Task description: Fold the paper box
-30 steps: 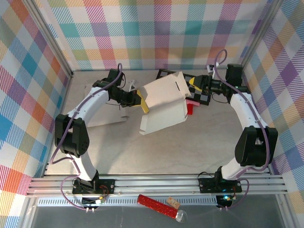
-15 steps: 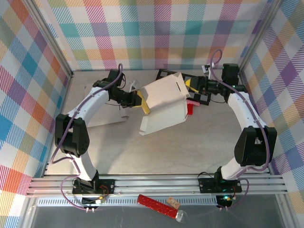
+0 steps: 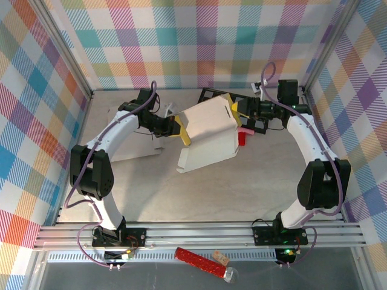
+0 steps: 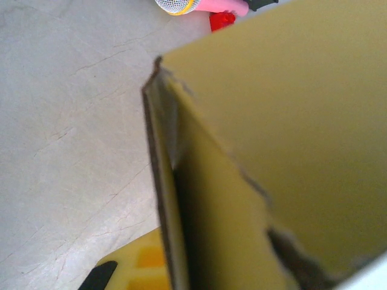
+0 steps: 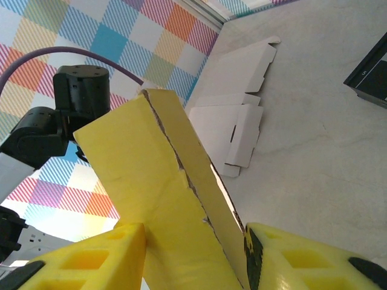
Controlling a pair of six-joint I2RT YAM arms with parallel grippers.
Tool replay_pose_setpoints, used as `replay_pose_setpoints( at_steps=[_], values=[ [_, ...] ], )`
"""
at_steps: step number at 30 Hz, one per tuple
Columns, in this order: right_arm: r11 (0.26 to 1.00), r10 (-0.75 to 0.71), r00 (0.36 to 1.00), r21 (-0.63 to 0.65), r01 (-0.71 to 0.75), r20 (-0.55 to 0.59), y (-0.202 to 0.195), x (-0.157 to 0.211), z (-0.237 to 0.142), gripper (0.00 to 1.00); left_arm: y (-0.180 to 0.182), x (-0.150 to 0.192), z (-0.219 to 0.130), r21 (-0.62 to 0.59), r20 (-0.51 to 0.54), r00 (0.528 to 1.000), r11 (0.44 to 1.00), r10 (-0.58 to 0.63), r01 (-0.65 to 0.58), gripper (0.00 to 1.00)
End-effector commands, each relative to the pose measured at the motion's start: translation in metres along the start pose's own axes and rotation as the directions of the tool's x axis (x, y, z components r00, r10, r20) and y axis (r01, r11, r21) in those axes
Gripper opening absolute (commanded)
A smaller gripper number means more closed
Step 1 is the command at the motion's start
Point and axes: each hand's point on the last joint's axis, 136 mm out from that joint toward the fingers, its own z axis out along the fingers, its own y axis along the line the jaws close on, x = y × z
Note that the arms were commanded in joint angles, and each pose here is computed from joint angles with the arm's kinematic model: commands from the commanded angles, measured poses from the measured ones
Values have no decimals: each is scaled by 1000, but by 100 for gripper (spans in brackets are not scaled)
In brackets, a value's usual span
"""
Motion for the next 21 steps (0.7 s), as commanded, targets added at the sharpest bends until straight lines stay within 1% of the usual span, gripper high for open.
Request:
replay_pose_setpoints(
  at_steps=[1,7,14,21],
  values=[
    [999,-50,999,11,50,-15,3,-1,4,47,-12,3,-14,31,15,999,999,32,-33,0],
    [994,-89,995,61,92,-39,2,1,12,46,-13,6,-16,31,15,999,999,39,-40,0],
    [982,-132,990,129,138,-56,0,3,17,40,-13,6,-16,26,17,999,999,38,-39,0],
    [948,-195,976,236,214,-101,-5,9,23,35,-12,6,-17,17,20,999,999,38,-38,0]
  ],
)
